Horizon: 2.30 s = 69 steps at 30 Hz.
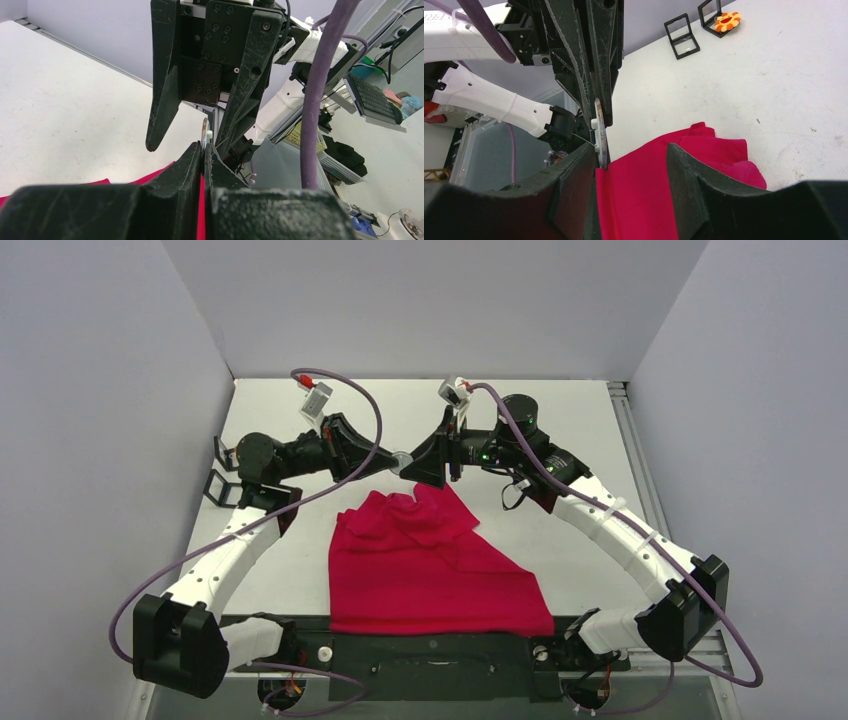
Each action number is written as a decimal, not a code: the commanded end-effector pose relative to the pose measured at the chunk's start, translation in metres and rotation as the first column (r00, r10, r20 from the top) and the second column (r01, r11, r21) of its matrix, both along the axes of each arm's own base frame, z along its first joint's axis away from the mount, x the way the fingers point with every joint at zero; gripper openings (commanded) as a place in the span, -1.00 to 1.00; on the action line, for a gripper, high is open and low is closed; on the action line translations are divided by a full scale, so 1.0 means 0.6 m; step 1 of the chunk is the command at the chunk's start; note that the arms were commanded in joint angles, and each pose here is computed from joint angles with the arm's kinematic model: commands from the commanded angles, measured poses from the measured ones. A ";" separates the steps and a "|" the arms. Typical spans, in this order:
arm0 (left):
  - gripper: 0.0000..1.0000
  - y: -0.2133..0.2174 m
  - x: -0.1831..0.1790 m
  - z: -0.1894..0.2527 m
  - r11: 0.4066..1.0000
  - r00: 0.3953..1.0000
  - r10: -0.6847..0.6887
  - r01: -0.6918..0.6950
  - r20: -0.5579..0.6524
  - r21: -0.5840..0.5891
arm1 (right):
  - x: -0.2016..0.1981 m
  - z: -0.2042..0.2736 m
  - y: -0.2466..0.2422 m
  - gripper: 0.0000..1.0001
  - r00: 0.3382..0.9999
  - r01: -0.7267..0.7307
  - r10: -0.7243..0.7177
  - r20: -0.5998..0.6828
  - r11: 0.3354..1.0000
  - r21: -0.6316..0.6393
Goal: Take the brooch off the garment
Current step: Close the brooch.
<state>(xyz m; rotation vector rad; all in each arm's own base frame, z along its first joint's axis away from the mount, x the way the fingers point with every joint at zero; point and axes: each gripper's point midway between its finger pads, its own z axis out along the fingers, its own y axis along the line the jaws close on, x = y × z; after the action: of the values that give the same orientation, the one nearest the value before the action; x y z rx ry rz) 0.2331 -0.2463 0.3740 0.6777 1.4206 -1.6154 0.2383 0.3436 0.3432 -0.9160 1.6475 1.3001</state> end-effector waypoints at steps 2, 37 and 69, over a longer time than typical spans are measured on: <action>-1.00 0.002 -0.014 0.014 1.000 0.996 -0.002 0.003 0.089 -0.011 | 0.004 0.049 0.010 -0.01 0.998 -0.011 0.006 0.058 0.997 0.070; -1.00 -0.001 -0.018 0.027 1.000 0.985 -0.005 0.005 0.173 0.000 | 0.026 0.041 0.019 -0.59 0.999 -0.032 0.035 -0.027 0.994 0.104; -1.00 -0.007 -0.046 0.042 0.999 0.955 -0.004 -0.006 0.297 0.035 | 0.104 0.021 -0.006 -1.00 0.948 0.168 -0.118 -0.296 0.974 0.152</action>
<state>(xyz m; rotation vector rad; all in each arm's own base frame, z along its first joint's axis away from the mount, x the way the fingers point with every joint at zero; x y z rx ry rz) 0.2461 -0.2462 0.3694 0.7062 1.3626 -1.4218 0.2442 0.3519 0.3523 -0.7810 1.7410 1.5909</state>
